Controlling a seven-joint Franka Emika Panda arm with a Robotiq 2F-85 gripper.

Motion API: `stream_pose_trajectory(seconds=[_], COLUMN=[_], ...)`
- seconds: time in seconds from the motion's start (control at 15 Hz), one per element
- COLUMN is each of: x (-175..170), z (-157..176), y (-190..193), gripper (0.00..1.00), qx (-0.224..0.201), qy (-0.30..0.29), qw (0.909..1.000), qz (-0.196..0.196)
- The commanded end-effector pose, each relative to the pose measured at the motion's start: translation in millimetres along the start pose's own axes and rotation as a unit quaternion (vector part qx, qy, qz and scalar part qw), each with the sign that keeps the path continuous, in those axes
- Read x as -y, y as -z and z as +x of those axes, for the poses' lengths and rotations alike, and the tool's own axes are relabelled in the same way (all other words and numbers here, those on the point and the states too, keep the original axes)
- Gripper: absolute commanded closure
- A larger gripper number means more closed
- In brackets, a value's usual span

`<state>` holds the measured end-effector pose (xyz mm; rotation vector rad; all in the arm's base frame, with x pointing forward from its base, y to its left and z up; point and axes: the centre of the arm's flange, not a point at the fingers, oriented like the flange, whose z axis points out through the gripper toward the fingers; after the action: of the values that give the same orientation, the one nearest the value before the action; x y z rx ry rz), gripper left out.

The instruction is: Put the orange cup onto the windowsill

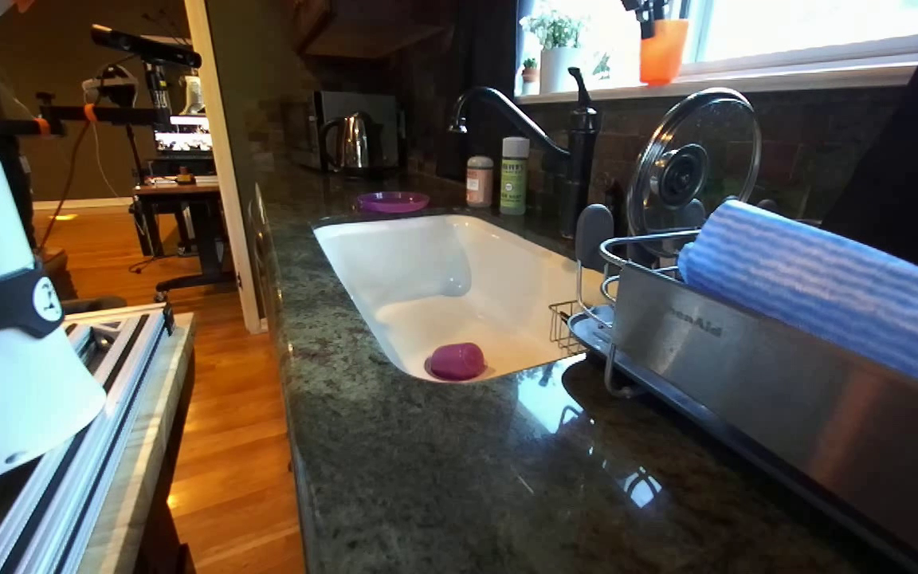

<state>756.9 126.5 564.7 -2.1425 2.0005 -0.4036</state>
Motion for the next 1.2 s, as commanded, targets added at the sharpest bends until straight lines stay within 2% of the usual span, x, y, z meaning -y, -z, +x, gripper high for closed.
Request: stream_pose_trajectory(seconds=[0.0,0.33,1.13], x=[9.2,15.2,20.8], z=[4.4,17.9,21.1], y=[-0.5,7.2,1.3], gripper=[1.0,0.99,0.99], qx=[-0.005,-0.011,-0.018], qy=[-0.011,-0.022,-0.017], qw=[0.9999,0.9997,0.9997], qz=[-0.008,-0.003,-0.004])
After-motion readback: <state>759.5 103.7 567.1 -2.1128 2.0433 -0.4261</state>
